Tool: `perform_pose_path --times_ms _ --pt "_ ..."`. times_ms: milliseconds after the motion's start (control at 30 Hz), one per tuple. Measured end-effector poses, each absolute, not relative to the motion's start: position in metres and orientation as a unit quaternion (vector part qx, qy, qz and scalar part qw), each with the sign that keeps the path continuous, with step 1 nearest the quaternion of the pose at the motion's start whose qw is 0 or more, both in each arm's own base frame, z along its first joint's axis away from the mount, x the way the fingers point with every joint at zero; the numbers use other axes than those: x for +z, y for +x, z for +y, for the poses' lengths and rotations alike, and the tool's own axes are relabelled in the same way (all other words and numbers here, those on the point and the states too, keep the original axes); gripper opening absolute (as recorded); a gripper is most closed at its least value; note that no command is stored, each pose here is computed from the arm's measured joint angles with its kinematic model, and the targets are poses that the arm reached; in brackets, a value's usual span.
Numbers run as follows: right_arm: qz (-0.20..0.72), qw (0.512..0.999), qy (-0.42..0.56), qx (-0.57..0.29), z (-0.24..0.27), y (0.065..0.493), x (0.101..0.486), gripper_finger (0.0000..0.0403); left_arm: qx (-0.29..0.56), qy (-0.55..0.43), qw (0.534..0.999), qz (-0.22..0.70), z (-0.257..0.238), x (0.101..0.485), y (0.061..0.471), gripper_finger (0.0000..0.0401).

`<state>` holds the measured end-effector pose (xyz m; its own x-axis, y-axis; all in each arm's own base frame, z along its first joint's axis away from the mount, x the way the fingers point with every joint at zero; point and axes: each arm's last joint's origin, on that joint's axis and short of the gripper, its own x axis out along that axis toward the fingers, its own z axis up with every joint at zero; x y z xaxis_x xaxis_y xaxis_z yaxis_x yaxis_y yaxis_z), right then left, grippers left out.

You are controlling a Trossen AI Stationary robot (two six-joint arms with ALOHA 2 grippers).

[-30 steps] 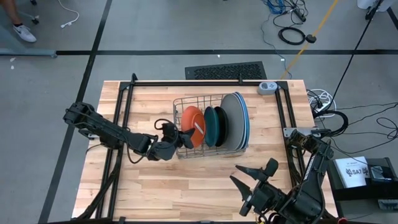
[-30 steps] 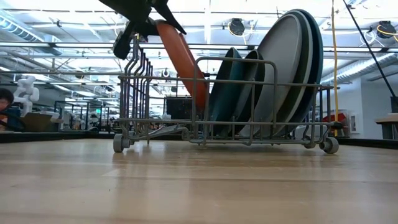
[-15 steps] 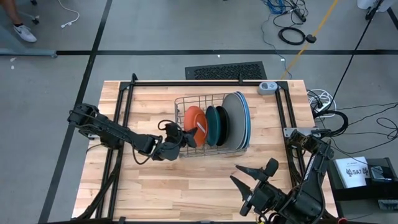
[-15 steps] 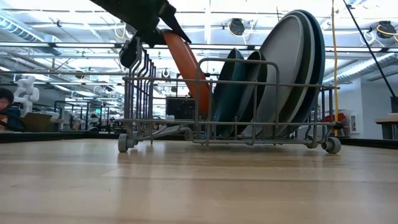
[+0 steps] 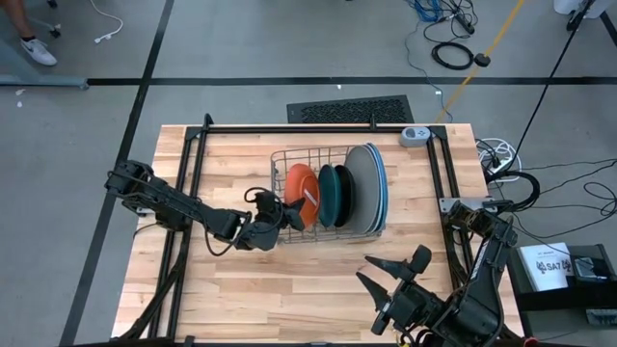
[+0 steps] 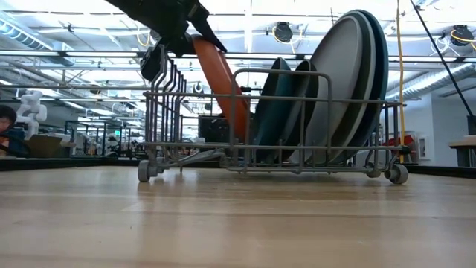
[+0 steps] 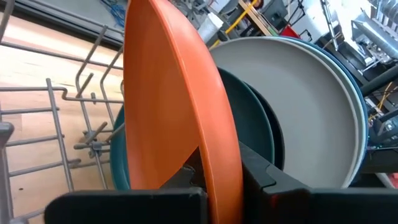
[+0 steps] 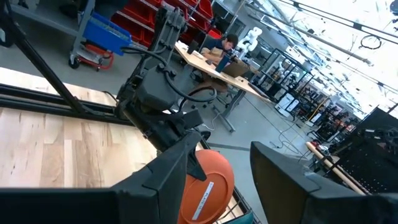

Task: Sort dishes
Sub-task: Put the orange plate into the dish rack

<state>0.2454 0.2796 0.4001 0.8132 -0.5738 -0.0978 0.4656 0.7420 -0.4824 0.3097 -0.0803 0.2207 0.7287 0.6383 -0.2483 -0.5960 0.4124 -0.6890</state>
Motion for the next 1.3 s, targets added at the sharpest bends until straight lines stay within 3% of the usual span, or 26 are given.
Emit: perform_pose_path --times_ms 867,1300 --pt "0.138 0.92 -0.218 -0.294 0.269 0.258 0.399 0.0169 0.395 -0.403 0.826 -0.005 -0.063 0.214 0.313 0.0034" --pt "0.142 0.92 -0.216 -0.294 0.267 0.259 0.399 0.0169 0.348 -0.38 0.857 -0.013 -0.059 0.225 0.322 0.012"
